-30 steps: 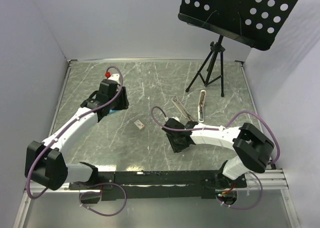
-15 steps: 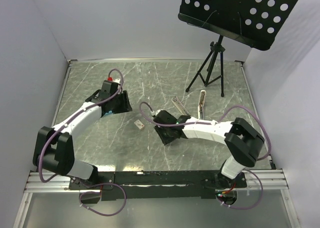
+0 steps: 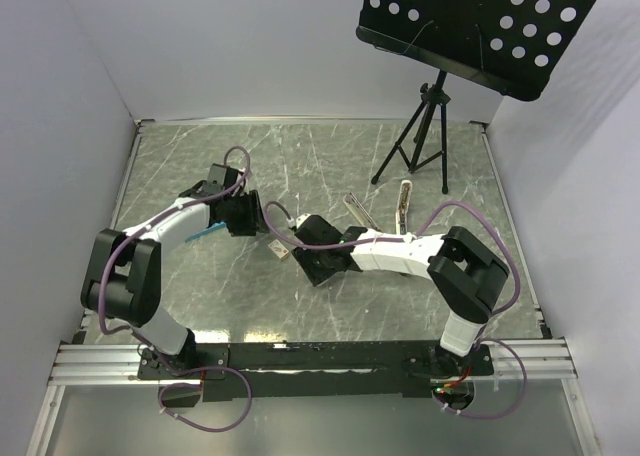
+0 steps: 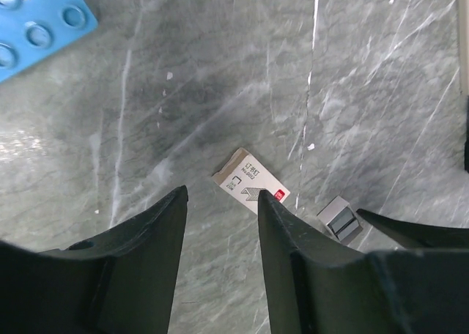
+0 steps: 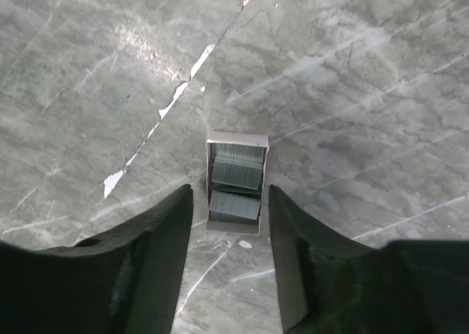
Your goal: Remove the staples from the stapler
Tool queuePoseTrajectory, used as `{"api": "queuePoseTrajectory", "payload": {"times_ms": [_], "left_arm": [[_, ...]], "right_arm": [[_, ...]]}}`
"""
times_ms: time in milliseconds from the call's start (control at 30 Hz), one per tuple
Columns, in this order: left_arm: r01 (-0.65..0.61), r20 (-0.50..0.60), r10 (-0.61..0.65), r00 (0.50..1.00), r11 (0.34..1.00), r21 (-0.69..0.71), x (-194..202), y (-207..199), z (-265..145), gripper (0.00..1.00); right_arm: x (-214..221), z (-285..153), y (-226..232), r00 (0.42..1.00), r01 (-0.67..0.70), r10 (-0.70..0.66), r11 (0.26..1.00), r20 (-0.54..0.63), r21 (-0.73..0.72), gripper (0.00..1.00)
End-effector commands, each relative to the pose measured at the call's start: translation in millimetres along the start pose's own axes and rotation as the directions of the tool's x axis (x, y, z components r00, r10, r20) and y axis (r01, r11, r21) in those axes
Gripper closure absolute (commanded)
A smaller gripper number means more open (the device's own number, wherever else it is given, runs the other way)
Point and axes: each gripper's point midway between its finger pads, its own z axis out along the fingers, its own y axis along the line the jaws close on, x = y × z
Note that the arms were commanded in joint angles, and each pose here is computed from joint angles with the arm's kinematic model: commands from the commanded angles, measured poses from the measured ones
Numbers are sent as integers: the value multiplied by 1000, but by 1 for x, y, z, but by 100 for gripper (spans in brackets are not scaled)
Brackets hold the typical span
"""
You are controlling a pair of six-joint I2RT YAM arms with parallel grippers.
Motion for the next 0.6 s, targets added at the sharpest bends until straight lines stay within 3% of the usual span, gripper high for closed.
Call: {"api": "queuePoseTrajectory", "payload": {"times_ms": [0, 300, 567], "left_arm": [[-5, -5, 5, 1000, 998, 62, -6, -12, 4, 52], [-7, -39, 11, 999, 996, 91, -1, -14, 12, 52], [0, -52, 4, 999, 998, 64, 3, -9, 13, 55]], "right_arm": [[-11, -3, -4, 997, -36, 34, 999, 71, 17, 44], [-5, -2, -11, 995, -55, 51, 998, 91, 44, 31], [3, 2, -3, 995, -40, 37, 999, 91, 34, 47]]}}
